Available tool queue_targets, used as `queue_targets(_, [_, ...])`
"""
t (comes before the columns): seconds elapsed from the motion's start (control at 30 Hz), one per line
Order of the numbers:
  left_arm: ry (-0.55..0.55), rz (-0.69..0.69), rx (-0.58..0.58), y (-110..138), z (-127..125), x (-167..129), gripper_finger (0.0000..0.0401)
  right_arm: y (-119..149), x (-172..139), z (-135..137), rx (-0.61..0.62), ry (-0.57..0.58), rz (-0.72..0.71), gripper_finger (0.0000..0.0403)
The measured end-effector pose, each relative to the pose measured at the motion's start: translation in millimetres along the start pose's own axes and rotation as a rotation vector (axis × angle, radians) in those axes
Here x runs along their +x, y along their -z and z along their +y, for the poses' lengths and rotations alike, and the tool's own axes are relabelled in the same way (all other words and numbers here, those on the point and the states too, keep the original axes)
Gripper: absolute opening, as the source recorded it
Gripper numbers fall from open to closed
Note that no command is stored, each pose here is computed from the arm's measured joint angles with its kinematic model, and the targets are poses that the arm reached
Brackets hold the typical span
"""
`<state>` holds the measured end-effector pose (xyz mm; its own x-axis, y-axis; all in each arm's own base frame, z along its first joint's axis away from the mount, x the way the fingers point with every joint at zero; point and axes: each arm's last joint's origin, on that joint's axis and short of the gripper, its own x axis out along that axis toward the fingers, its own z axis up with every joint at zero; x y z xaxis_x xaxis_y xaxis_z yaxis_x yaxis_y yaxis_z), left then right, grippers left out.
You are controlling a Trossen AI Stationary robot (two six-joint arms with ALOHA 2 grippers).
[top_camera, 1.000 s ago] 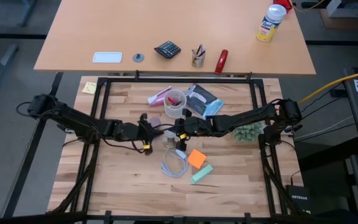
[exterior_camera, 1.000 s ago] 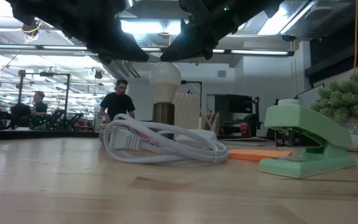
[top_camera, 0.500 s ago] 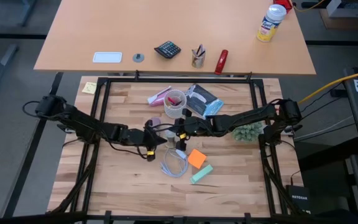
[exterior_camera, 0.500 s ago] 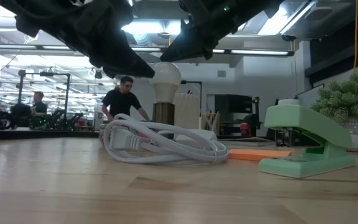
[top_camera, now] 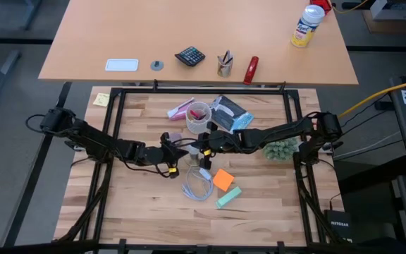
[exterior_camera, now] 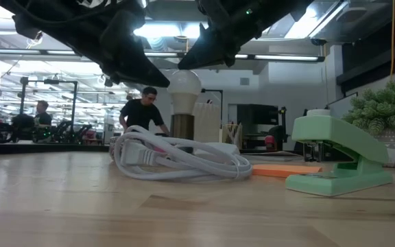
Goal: Screw lightbulb
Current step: Insert the lightbulb into the lamp
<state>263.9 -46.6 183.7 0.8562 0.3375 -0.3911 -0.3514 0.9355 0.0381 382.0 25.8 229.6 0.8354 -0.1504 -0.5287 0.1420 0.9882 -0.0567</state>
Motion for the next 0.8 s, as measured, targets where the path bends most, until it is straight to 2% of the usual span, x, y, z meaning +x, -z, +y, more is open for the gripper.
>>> queue_targets(0.43, [-0.15,-0.016,0.006,-0.9,10.3,3.4,0.0001,0.1,-0.1,0.9,0.024,-0.007,0.001,0.0007])
queue_targets(0.63, [-0.162,-0.017,0.04,-3.5,15.0,3.6,0.0001,0.1,-0.1,0.7,0.024,-0.001,0.001,0.0007])
queue_targets(0.8, [-0.136,-0.065,0.031,-14.2,14.3,-8.0,0.0001,0.1,-0.1,0.6,0.025,0.002,0.0,0.0007])
